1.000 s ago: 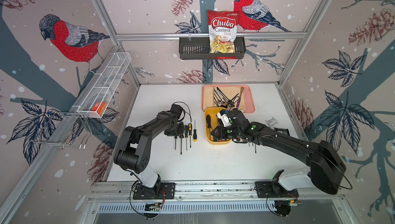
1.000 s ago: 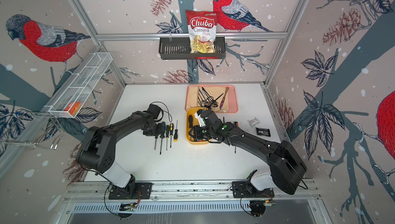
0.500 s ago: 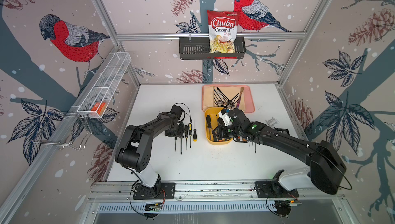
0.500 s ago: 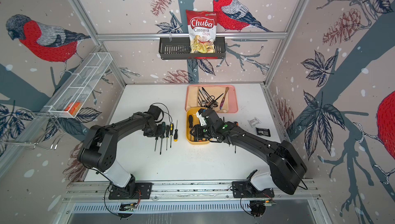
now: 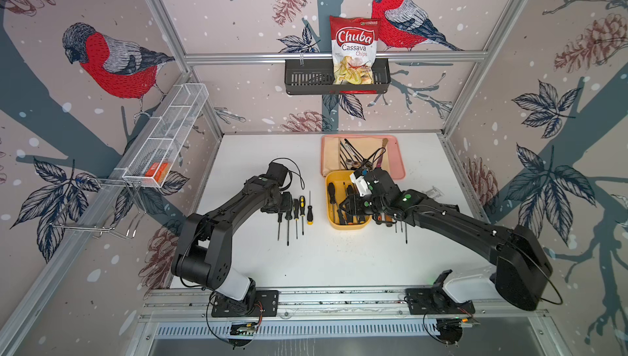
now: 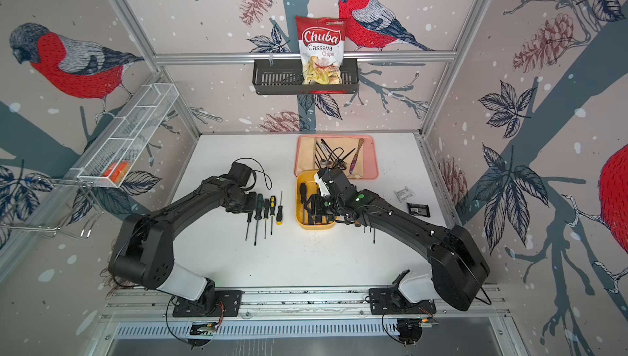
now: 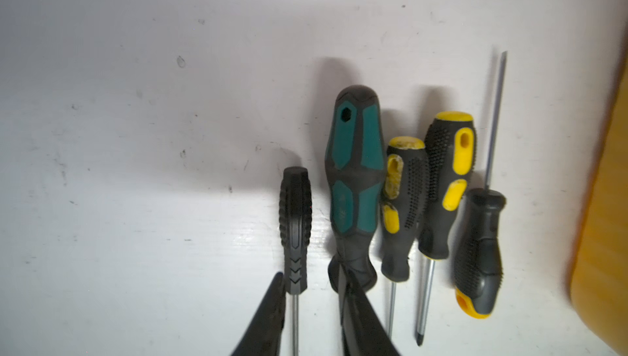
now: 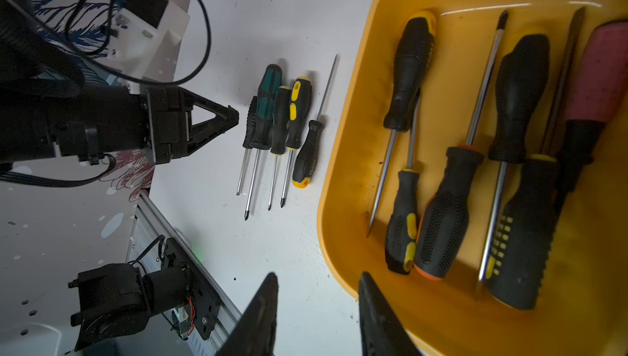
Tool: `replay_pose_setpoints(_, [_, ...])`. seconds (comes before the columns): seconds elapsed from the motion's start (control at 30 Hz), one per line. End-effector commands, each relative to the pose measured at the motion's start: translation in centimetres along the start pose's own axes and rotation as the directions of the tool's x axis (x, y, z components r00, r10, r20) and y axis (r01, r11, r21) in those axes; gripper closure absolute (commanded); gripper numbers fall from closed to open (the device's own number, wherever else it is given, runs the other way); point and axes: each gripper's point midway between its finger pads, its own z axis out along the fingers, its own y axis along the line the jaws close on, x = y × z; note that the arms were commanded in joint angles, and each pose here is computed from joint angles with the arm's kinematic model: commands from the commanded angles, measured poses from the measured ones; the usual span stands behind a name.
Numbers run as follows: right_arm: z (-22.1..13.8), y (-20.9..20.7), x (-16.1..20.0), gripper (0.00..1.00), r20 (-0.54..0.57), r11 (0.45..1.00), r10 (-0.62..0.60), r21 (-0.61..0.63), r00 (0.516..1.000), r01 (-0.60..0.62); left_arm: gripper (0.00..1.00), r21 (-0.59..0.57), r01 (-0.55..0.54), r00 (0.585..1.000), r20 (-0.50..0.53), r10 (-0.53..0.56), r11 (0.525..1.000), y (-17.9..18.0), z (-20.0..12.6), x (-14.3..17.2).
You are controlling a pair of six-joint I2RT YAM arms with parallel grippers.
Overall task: Take out the screwdriver from the storage box
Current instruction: Place the screwdriver at the center of the board, then pick up the screwdriver from the storage box.
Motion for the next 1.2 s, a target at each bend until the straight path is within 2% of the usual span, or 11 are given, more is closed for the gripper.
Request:
replay_pose_setpoints(0.0, [-0.1,-1.8,-0.4,0.6,-0.003,0.995,0.037,0.097,0.999,-0.036,0.69,0.072,0.009,1.0,-0.006,-0.009,0.997,-1.6,-1.3,0.5])
replay_pose_setpoints(0.07, [-0.1,-2.7,-0.7,0.59,-0.004,0.988,0.054,0.146,0.999,-0.053,0.68,0.115,-0.002,0.999,0.036,-0.002,0.993,-3.0,-2.8,-0.4])
replay_pose_setpoints(0.3, [0.3,-5.2,-1.5,0.59,-0.027,0.96,0.095,0.268,0.995,-0.084,0.66,0.221,-0.049,0.996,0.087,0.031,0.974,-6.9,-5.7,-0.4])
replay_pose_setpoints(0.67, [3.3,-8.1,-1.7,0.58,-0.115,0.907,0.118,0.418,0.986,-0.06,0.64,0.434,-0.057,0.992,0.126,0.002,0.899,-11.5,-8.5,0.2])
replay_pose_setpoints(0.93, [6.4,-9.3,-1.4,0.58,-0.182,0.883,0.125,0.469,0.975,-0.026,0.63,0.465,-0.064,0.993,0.121,0.008,0.883,-12.5,-8.6,0.8])
replay_pose_setpoints(1.17, [8.4,-10.2,-0.5,0.6,-0.232,0.869,0.143,0.495,0.962,-0.009,0.63,0.455,-0.065,0.993,0.12,0.011,0.888,-12.3,-8.5,0.8])
